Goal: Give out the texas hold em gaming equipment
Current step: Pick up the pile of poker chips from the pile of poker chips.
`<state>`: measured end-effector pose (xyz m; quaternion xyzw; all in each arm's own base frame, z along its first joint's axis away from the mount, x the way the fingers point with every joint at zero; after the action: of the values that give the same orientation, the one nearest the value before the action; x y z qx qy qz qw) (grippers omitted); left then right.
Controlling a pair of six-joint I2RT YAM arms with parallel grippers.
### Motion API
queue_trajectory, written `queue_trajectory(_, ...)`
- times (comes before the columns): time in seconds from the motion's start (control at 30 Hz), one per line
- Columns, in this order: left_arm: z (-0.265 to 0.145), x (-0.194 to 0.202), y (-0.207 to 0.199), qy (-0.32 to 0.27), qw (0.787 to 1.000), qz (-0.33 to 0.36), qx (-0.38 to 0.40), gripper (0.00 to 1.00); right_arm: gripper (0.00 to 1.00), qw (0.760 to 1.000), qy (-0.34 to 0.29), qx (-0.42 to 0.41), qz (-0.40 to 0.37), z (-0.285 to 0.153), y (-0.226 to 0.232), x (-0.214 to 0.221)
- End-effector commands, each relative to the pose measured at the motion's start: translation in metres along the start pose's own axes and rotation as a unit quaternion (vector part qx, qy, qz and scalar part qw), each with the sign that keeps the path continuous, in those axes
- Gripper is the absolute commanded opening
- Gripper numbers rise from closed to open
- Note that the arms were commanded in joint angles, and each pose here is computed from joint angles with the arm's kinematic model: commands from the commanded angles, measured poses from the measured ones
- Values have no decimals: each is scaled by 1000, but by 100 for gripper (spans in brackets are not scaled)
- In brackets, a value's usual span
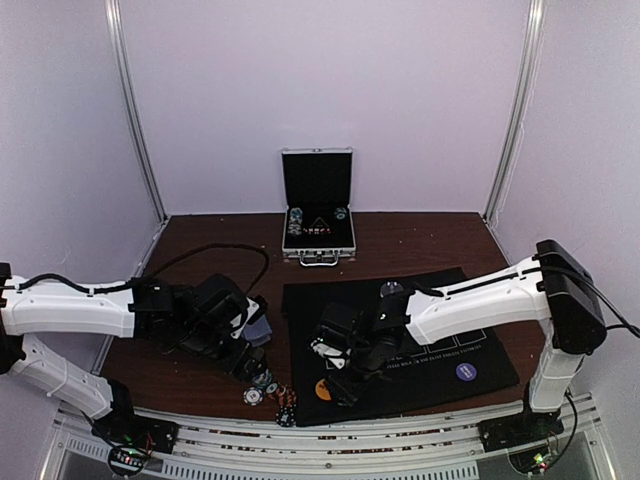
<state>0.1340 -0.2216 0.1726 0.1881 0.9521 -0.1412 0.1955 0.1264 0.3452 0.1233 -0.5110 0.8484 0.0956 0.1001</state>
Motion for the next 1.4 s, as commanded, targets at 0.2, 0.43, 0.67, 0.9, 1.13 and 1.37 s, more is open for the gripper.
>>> queue_trajectory(0.2, 10, 4, 1, 3, 1000, -1, -2, 93, 47, 999, 41, 9, -16, 9, 6, 9)
queue_trajectory(0.43, 21, 6, 0, 18, 1000, 8, -12, 92, 44, 998, 60, 26, -22, 8, 4, 15)
queue_trajectory(0.67, 27, 9, -1, 27, 999, 28, -11, 92, 43, 997, 67, 33, -21, -3, 2, 22)
queue_trajectory(0.9, 38, 11, -7, 38, 997, 66, -32, 91, 55, 999, 9, 35, -3, -33, -5, 7)
queue_trajectory(1.13, 50, 8, -4, 51, 993, 65, -87, 73, 99, 999, -33, 37, 12, -52, -10, 0)
queue_trajectory(1.37, 51, 16, -11, 69, 994, 84, -30, 72, 100, 999, -39, 35, 15, -53, -12, 2)
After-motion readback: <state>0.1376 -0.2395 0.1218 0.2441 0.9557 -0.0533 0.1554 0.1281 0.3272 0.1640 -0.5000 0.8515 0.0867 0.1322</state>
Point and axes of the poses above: each gripper's point midway between its finger pads, its own z axis out along the fingers, its own y axis along the line the jaws close on, x = y × z, the point moved 9 cm from there along -z, back along the fingers, and after that the axes turned 12 degrees about -z, right-handed, at the moved point
